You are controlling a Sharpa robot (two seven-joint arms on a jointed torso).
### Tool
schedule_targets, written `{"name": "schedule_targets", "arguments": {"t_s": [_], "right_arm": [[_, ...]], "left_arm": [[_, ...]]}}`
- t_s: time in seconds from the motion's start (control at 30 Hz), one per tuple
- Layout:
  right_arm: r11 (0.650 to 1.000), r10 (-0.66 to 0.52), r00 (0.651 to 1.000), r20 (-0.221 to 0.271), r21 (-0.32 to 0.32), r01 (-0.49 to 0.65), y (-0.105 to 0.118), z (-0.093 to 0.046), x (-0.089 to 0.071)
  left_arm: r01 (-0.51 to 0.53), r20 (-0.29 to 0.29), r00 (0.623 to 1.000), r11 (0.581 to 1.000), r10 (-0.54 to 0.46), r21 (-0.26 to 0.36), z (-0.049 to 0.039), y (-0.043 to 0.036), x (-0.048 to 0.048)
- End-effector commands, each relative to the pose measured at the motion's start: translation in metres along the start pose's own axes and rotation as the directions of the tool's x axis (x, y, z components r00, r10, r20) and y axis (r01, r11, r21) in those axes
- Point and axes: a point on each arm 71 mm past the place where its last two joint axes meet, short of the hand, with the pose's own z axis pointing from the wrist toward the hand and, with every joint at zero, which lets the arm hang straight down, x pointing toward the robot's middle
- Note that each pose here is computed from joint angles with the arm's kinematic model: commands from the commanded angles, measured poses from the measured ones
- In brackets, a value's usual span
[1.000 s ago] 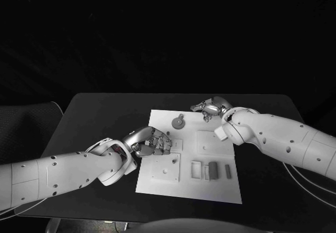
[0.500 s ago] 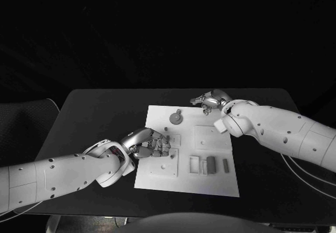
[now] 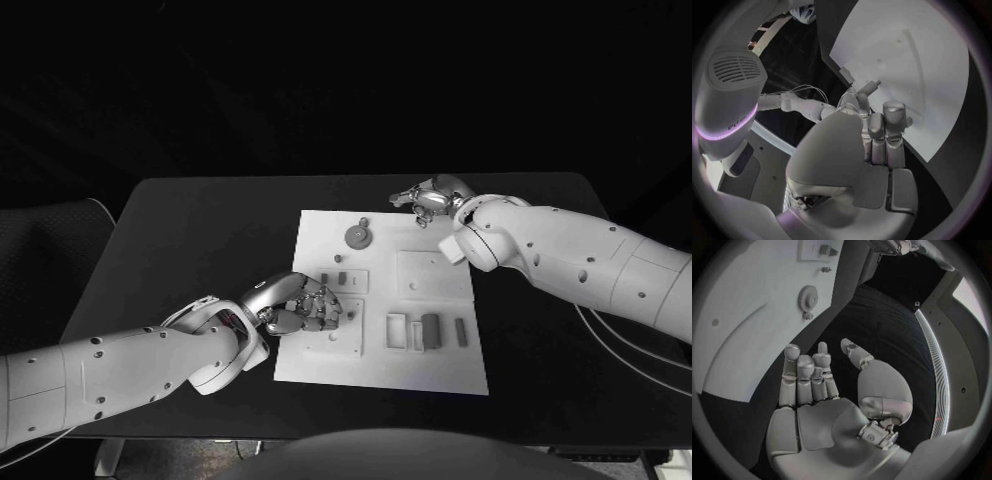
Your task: Assemble the parts on the task board
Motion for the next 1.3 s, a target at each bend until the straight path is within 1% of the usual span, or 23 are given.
{"name": "schedule_targets", "arguments": {"t_s": [0.03,0.3,0.67,0.8,1.03,1.3], "right_arm": [[1.000,-0.001,1.000,-0.020,-0.013,0.001,0.001,0.000,0.001],[1.000,-0.002,1.000,-0.019,-0.010,0.002,0.000,0.000,-0.001],[1.000,-0.002,1.000,-0.024,-0.010,0.002,0.000,0.000,0.000],[1.000,-0.002,1.000,-0.024,-0.009,0.002,0.000,0.000,-0.001],[1.000,-0.002,1.000,-0.025,-0.009,0.002,0.000,0.000,-0.001],[1.000,-0.003,1.000,-0.025,-0.007,0.003,-0.001,0.000,-0.001]], "left_arm": [[0.010,-0.025,1.000,1.000,-0.010,0.011,-0.0023,0.0006,0.0052],[0.018,-0.035,0.999,1.000,-0.018,-0.003,-0.0055,0.0040,0.0079],[0.010,-0.046,0.999,1.000,-0.010,-0.005,-0.0032,0.0055,0.0112],[0.010,-0.052,0.999,1.000,-0.011,-0.007,-0.0041,0.0063,0.0135],[0.011,-0.063,0.998,1.000,-0.011,-0.005,-0.0026,0.0054,0.0171],[0.003,-0.065,0.998,1.000,-0.004,-0.008,-0.0035,0.0071,0.0183]]}}
